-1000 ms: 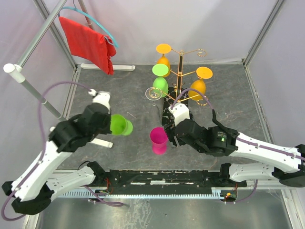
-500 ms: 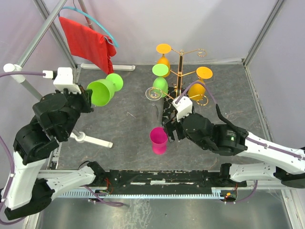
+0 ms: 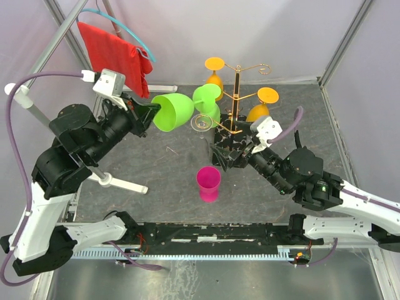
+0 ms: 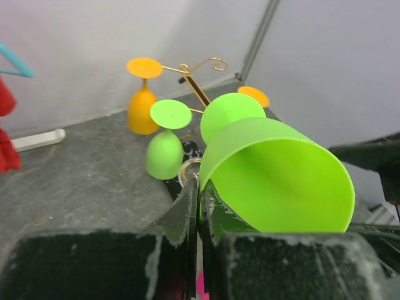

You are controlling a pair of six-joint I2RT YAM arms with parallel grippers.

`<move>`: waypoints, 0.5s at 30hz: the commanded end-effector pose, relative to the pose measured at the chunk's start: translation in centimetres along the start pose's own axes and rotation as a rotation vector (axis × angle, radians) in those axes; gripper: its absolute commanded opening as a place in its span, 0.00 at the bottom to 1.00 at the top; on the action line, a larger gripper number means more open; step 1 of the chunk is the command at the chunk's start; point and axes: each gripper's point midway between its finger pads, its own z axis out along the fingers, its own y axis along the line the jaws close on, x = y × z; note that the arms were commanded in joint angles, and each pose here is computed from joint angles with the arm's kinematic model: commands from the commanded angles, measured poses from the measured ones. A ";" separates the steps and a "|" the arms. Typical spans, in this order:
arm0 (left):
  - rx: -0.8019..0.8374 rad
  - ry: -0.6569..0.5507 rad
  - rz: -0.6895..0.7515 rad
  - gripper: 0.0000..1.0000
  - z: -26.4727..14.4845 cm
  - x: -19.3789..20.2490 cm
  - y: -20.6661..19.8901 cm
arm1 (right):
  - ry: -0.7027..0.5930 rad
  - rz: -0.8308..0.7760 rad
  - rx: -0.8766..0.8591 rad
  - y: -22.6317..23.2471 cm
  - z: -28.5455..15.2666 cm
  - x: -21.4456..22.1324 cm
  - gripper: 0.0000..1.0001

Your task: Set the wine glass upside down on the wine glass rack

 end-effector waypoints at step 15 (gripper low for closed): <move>0.339 -0.078 -0.107 0.03 -2.7 -1.0 -5.7 | -0.080 -0.077 0.170 -2.7 1.4 -1.9 0.91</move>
